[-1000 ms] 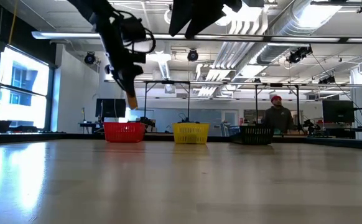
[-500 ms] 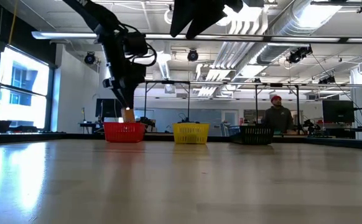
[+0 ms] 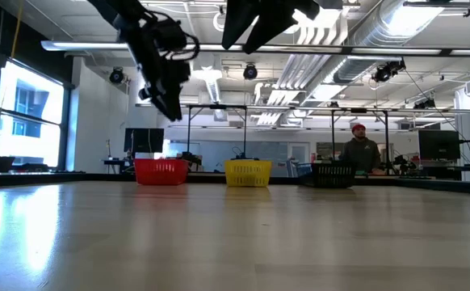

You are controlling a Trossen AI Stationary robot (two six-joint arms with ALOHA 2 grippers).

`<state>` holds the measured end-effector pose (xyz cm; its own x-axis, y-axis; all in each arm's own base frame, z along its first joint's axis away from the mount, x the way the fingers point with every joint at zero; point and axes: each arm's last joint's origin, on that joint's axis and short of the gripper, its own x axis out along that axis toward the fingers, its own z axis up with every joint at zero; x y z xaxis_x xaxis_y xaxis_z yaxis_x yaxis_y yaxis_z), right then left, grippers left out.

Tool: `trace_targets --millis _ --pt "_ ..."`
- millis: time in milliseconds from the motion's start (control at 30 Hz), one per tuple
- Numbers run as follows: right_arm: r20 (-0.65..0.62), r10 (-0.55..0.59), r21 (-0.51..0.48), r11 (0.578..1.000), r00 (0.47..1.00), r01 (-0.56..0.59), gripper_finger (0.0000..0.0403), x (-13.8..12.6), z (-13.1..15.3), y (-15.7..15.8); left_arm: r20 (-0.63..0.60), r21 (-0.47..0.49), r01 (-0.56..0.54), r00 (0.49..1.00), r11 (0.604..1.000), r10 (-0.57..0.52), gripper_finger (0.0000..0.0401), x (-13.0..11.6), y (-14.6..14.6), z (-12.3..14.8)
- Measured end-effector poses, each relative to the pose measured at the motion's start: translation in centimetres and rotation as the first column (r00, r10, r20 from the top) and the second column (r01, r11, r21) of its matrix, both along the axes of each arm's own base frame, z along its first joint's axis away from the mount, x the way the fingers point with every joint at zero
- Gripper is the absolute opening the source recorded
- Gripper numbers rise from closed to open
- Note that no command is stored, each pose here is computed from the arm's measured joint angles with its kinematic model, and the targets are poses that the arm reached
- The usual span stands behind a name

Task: Sort & place blocks by color
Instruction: Return to Home Position

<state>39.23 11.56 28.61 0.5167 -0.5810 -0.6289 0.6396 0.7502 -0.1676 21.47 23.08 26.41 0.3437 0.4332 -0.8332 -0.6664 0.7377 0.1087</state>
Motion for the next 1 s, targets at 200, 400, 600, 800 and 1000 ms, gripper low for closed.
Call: trace_targets --millis 200,400,600,800,1000 --pt "0.0 -0.015 0.003 1.0 1.0 0.015 0.02 0.0 0.0 -0.3 0.195 0.004 0.109 0.975 0.994 -0.108 0.0178 -0.5 -2.8 3.8" --pt "-0.054 -0.025 0.019 0.999 0.998 0.026 0.02 0.0 -0.2 -1.5 0.363 0.003 0.333 0.878 0.943 -0.312 0.0177 -0.2 -6.4 6.4" --pt "-0.121 -0.056 0.033 0.998 0.991 0.06 0.02 0.0 -0.5 -3.4 0.479 0.123 0.426 0.765 0.896 -0.43 0.0178 -0.7 -10.1 5.8" --pt "-0.214 -0.039 0.014 0.999 0.976 0.043 0.02 -0.3 -0.7 -4.5 0.543 0.172 0.468 0.689 0.867 -0.48 0.0179 -2.7 -13.7 3.3" --pt "-0.244 -0.005 0.037 0.999 0.97 0.014 0.02 0.2 -0.7 -5.9 0.598 0.225 0.485 0.616 0.845 -0.512 0.0179 -5.1 -16.6 1.6"
